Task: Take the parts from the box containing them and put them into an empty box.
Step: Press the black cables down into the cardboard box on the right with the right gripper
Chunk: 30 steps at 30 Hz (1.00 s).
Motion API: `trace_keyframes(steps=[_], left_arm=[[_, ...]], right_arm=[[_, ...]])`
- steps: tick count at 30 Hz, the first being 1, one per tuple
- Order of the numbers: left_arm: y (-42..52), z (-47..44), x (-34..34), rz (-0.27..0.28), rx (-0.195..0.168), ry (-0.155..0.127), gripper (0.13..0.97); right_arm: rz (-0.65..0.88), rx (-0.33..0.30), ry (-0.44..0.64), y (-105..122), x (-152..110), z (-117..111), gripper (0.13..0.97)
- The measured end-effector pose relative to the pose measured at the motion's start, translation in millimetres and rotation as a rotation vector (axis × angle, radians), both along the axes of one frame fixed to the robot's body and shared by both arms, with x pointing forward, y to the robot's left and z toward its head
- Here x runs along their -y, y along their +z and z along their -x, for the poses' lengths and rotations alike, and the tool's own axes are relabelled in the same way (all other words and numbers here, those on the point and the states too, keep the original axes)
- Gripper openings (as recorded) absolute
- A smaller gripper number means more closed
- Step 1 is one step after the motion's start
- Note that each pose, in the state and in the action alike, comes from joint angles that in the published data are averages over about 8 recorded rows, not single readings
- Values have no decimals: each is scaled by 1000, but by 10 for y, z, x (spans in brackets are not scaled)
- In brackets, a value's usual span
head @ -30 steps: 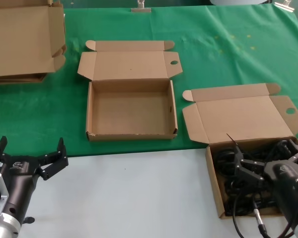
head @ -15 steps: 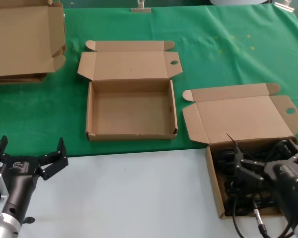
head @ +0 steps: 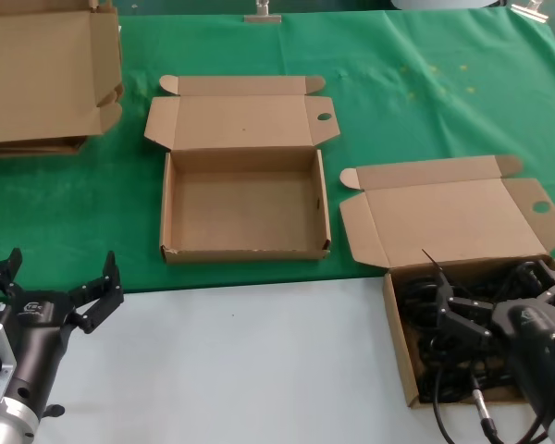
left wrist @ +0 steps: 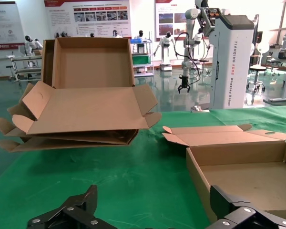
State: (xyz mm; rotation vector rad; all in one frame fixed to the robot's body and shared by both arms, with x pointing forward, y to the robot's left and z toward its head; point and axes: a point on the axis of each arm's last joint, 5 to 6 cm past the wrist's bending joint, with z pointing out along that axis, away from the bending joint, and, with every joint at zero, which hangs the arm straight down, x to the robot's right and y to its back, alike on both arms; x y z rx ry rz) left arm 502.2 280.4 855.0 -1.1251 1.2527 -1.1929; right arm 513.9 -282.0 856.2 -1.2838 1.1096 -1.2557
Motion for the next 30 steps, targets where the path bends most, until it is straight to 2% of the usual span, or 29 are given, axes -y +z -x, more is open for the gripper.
trace_keyframes(steps=[6, 14, 15, 21, 25, 30], left_arm=[[0, 0, 0, 0, 0, 0, 820], [0, 0, 0, 0, 0, 0, 650], [0, 0, 0, 0, 0, 0, 650], [0, 0, 0, 0, 0, 0, 492], [0, 0, 0, 0, 0, 0, 420], [0, 0, 0, 0, 0, 0, 324]], right_arm=[[1, 0, 1, 3, 0, 1, 965], [21, -2, 10, 16, -9, 11, 965], [27, -3, 11, 14, -11, 13, 965], [70, -7, 17, 23, 0, 5, 965], [111, 3, 45, 87, 42, -24, 965], [177, 28, 131, 263, 150, -77, 965]])
